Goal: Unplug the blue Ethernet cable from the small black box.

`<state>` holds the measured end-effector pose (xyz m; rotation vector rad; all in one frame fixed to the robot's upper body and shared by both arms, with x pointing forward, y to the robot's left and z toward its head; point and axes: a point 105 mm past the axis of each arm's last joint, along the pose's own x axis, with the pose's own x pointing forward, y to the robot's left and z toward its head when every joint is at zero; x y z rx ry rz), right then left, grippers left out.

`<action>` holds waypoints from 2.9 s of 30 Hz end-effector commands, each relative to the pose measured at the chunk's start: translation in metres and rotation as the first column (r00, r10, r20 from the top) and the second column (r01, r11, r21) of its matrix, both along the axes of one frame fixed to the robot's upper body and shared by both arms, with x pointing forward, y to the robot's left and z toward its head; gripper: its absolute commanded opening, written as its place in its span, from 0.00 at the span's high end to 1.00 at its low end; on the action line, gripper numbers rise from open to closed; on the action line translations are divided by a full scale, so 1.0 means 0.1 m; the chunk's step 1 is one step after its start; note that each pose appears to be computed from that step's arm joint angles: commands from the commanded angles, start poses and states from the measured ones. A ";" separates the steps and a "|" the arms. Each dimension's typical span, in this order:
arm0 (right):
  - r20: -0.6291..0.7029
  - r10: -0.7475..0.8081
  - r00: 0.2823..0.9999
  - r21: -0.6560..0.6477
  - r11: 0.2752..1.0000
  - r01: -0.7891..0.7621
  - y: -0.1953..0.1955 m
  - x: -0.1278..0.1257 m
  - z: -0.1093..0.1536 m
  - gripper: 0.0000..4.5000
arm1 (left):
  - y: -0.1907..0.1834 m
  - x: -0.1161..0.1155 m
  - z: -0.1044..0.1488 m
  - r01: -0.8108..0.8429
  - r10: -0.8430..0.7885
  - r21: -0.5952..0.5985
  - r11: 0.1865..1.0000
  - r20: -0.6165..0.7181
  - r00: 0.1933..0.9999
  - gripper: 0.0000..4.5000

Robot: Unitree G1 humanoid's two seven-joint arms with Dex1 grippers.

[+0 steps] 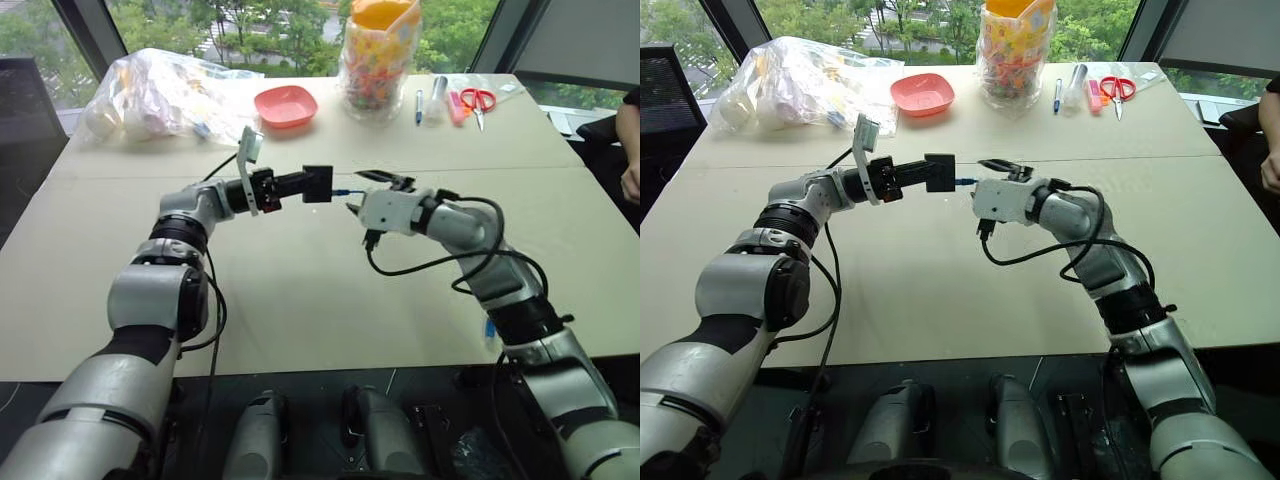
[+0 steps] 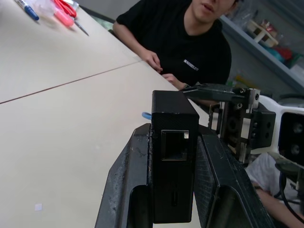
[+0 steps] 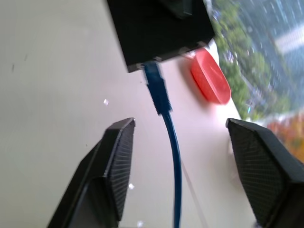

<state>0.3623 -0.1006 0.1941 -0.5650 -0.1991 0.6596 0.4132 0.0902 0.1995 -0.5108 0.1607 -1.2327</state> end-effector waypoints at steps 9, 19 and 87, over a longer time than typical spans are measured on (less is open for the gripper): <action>-0.212 0.427 0.879 0.891 0.454 -0.006 0.29 -0.64 0.47 0.30 | 0.03 -0.29 0.45 0.225 -0.256 -0.325 0.919 -0.055 0.965 0.89; -0.218 0.459 0.861 0.921 0.387 0.027 0.37 -0.60 0.44 0.30 | 0.00 -0.42 0.54 0.273 -0.313 -0.345 0.898 -0.064 0.948 0.89; -0.554 -0.426 0.716 0.374 0.641 0.671 -1.58 0.85 -0.09 0.31 | -0.59 0.11 -0.12 -0.393 0.312 0.084 0.916 0.467 0.827 0.89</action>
